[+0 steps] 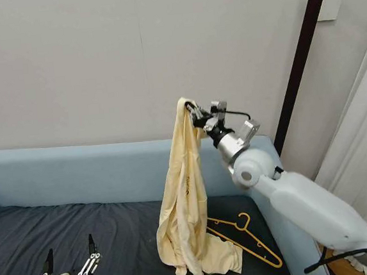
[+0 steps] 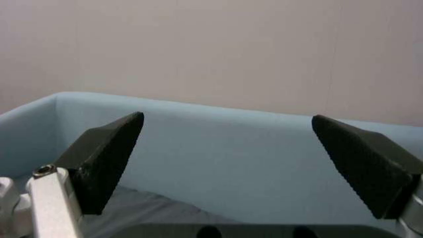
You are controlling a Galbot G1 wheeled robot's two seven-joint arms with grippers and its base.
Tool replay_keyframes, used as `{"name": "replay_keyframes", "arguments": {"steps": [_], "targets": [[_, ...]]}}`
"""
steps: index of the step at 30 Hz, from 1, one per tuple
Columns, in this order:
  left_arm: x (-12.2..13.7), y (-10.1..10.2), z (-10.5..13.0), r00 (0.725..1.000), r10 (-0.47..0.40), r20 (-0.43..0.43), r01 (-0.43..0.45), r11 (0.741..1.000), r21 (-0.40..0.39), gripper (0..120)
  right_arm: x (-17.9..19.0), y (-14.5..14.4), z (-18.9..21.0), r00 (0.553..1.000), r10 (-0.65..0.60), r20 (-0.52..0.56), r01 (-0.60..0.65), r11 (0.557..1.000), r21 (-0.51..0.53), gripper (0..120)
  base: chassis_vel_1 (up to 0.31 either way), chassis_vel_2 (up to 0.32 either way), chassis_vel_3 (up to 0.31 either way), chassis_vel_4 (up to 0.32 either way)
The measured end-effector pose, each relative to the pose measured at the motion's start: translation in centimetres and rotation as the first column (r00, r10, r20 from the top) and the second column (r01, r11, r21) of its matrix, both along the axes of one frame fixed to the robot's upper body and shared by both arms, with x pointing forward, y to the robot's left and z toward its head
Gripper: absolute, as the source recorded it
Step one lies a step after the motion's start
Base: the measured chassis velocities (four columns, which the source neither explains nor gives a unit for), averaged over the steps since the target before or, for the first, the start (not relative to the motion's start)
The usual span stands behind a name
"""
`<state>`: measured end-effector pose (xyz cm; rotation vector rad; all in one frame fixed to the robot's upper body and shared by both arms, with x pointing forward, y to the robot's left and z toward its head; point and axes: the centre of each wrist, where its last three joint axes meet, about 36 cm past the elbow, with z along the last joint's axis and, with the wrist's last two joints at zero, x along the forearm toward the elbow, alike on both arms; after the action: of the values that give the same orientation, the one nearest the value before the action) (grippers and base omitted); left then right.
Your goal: Pick up the clothes from the sofa and hang them on the clothes hanger.
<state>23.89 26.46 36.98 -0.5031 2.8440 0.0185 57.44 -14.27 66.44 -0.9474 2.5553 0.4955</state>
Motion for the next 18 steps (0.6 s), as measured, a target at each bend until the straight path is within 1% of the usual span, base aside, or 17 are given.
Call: {"name": "replay_keyframes", "arguments": {"steps": [1,2,4,5,7,8,10,11,14,16,17,18], "targets": [[0.0,0.0,0.0,1.000,0.000,0.000,0.000,1.000,0.000,100,0.0,0.0,0.0,1.000,0.000,0.000,0.000,1.000,0.000,0,0.000,0.000,0.000,0.000],[0.1,0.2,0.0,1.000,0.002,0.003,-0.002,1.000,-0.002,100,0.2,0.0,2.2,1.000,0.008,0.028,-0.009,1.000,0.008,0,0.000,0.000,0.000,0.000],[0.2,0.4,0.1,1.000,0.003,0.006,-0.003,1.000,-0.003,100,0.2,0.2,5.4,0.997,0.020,0.072,-0.021,1.000,0.018,0,0.000,0.000,0.000,0.000],[0.2,0.4,0.1,1.000,0.003,0.006,-0.003,1.000,-0.003,100,0.2,0.2,5.4,0.997,0.020,0.072,-0.021,1.000,0.018,0,0.000,0.000,0.000,0.000],[0.3,0.6,0.2,1.000,0.003,0.008,-0.003,1.000,-0.004,100,0.3,0.3,8.8,0.992,0.024,0.123,-0.028,0.999,0.027,0,0.000,0.000,0.000,0.000],[0.3,0.7,0.2,1.000,0.004,0.009,-0.004,1.000,-0.004,100,0.3,0.3,9.7,0.991,0.023,0.135,-0.027,0.999,0.028,0,0.000,0.000,0.000,0.000],[0.4,0.9,0.3,1.000,0.006,0.012,-0.006,1.000,-0.003,100,0.4,0.1,13.0,0.984,0.017,0.179,-0.025,0.999,0.041,0,0.000,0.000,0.000,0.000],[0.4,0.9,0.3,1.000,0.006,0.012,-0.006,1.000,-0.003,100,0.4,0.1,13.0,0.984,0.017,0.179,-0.025,0.999,0.041,0,0.000,0.000,0.000,0.000],[0.5,1.1,0.1,1.000,0.008,0.010,-0.008,1.000,-0.001,100,-0.6,-0.1,15.6,0.982,-0.001,0.188,-0.007,0.999,0.046,0,0.000,0.000,0.000,0.000],[0.5,1.1,0.0,1.000,0.010,0.007,-0.010,1.000,-0.002,100,-1.5,0.3,15.1,0.989,-0.022,0.144,0.019,0.999,0.026,0,0.000,0.000,0.000,0.000],[0.5,1.1,0.0,1.000,0.010,0.007,-0.010,1.000,-0.002,100,-1.5,0.3,15.1,0.989,-0.022,0.144,0.019,0.999,0.026,0,0.000,0.000,0.000,0.000],[0.5,1.1,-0.2,1.000,0.012,0.005,-0.012,1.000,-0.003,100,-2.0,0.5,14.0,0.994,-0.043,0.103,0.042,0.999,0.007,0,0.000,0.000,0.000,0.000]]}}
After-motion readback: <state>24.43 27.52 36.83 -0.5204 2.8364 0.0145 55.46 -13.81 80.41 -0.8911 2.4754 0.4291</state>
